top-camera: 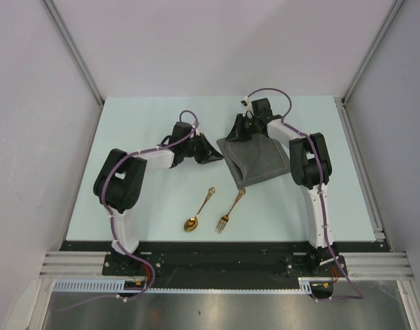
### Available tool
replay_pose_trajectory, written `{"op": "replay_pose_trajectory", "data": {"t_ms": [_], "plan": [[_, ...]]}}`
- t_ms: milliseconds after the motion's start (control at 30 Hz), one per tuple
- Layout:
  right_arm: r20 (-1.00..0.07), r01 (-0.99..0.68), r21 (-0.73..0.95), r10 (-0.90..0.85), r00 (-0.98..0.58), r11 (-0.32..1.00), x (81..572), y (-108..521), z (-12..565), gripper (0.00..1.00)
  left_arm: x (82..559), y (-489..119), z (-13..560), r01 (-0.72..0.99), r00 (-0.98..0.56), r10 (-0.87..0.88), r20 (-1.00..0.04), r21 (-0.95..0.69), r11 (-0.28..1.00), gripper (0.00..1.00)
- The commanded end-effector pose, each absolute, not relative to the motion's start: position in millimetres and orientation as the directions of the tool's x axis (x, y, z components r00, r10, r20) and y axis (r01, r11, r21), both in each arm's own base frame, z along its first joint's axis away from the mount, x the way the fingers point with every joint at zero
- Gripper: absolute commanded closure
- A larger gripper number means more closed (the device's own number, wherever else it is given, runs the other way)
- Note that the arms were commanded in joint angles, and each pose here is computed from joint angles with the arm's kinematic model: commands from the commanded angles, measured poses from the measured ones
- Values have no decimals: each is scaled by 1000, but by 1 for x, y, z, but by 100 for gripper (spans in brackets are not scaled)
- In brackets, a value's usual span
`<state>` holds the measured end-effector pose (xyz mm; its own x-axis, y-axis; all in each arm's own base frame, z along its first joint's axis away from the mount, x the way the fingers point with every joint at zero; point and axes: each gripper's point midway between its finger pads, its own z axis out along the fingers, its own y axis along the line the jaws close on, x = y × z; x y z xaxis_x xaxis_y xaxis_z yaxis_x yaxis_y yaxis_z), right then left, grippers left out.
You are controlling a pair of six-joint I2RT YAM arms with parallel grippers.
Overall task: Fold the napkin into a case and place the utensils inside
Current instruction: Fold the top corner of the smaller-rectangle-folded napkin at the center of the board, then flatten out the upper triangle-folded napkin at the center of the board.
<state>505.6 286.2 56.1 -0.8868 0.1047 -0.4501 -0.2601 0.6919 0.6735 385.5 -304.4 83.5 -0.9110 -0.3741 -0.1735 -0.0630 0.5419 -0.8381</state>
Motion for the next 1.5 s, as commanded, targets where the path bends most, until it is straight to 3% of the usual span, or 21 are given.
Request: {"op": "replay_pose_trajectory", "data": {"t_ms": [0, 67, 167, 367, 533, 767, 933, 1033, 1233, 1367, 1467], "plan": [[-488, -326, 677, 72, -870, 659, 508, 299, 77, 80, 418, -305, 116, 74, -865, -378, -331, -827, 557, 83], [-496, -339, 680, 68, -865, 650, 507, 300, 86, 68, 431, -304, 120, 112, -840, -375, -392, -802, 587, 78], [-508, -351, 683, 71, -858, 640, 507, 298, 100, 58, 448, -304, 117, 146, -820, -350, -453, -757, 637, 67], [-525, -311, 692, 159, -836, 651, 515, 263, 139, 54, 479, -304, 98, 187, -807, -260, -530, -648, 738, 59], [-558, -263, 677, 245, -793, 688, 523, 211, 154, 54, 494, -310, 80, 182, -836, -188, -516, -583, 792, 51], [-519, -188, 702, 313, -795, 687, 523, 161, 138, 55, 499, -315, 64, 202, -833, -156, -531, -554, 808, 57], [-496, -173, 712, 314, -810, 681, 520, 162, 122, 57, 503, -322, 61, 196, -836, -173, -521, -577, 793, 62], [-490, -168, 718, 319, -811, 676, 520, 163, 119, 57, 502, -326, 60, 196, -840, -182, -510, -599, 777, 71], [-489, -169, 721, 322, -811, 672, 520, 163, 120, 58, 503, -328, 51, 159, -855, -200, -479, -608, 778, 68], [-487, -170, 722, 317, -814, 671, 519, 163, 118, 58, 502, -329, 69, 177, -838, -219, -500, -628, 758, 77], [-484, -168, 723, 318, -815, 670, 518, 162, 117, 58, 499, -322, 82, 185, -813, -235, -533, -619, 763, 79]]}}
